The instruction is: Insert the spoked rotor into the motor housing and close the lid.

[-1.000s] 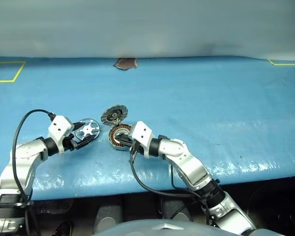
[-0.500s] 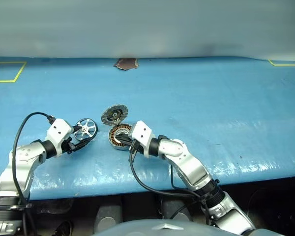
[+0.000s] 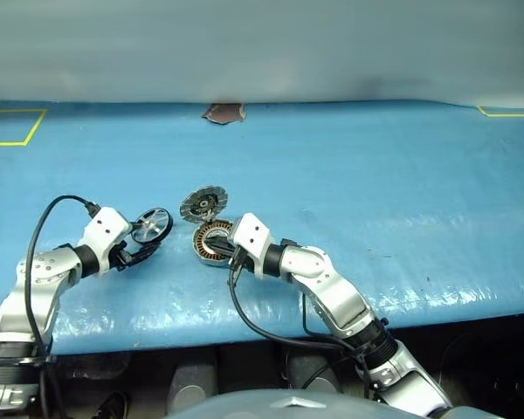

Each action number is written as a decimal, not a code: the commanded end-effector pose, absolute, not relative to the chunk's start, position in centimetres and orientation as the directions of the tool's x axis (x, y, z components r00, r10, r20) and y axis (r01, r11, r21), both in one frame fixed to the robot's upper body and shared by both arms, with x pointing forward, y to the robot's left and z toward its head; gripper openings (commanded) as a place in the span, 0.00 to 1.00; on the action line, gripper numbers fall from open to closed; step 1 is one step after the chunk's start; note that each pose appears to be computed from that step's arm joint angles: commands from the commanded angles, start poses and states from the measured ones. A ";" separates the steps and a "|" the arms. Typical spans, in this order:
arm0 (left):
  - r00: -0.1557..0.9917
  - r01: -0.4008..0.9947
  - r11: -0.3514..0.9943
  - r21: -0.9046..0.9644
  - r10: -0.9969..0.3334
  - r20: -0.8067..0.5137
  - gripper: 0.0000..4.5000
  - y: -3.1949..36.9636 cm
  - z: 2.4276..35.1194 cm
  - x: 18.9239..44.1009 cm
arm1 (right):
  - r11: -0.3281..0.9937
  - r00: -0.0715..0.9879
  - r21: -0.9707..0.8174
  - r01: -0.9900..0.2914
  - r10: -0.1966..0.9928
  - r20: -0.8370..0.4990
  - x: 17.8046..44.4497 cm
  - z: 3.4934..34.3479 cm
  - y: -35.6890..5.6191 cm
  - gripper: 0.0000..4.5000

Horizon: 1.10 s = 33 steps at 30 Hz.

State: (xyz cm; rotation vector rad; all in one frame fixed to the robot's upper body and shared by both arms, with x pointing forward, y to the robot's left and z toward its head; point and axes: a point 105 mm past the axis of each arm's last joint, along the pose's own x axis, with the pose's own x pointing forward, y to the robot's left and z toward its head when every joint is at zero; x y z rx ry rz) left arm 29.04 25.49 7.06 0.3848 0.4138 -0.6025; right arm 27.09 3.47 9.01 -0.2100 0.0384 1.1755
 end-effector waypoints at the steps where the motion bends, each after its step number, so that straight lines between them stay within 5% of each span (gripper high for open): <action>1: 0.723 0.622 0.778 0.093 -0.525 -0.449 0.74 24.6 7.3 28.6 | 0.374 0.392 -0.162 -0.913 0.915 -0.095 27.2 10.2 3.5 0.00; 11: 0.701 0.606 0.790 -0.095 -0.586 -0.407 0.74 24.1 8.0 27.7 | 0.382 0.400 -0.161 -0.910 0.912 -0.097 27.3 10.1 3.5 0.00; 24: 0.716 0.606 0.795 -0.021 -0.557 -0.420 0.74 24.5 8.0 28.0 | 0.379 0.397 -0.164 -0.911 0.913 -0.098 27.3 10.1 3.5 0.00; 28: 0.717 0.598 0.800 -0.043 -0.559 -0.417 0.93 24.4 7.9 28.0 | 0.378 0.396 -0.164 -0.911 0.913 -0.098 27.3 10.1 3.5 0.00; 33: 0.717 0.579 0.804 -0.136 -0.581 -0.384 0.93 24.1 8.1 27.9 | 0.376 0.395 -0.167 -0.911 0.913 -0.101 27.3 10.1 3.5 0.00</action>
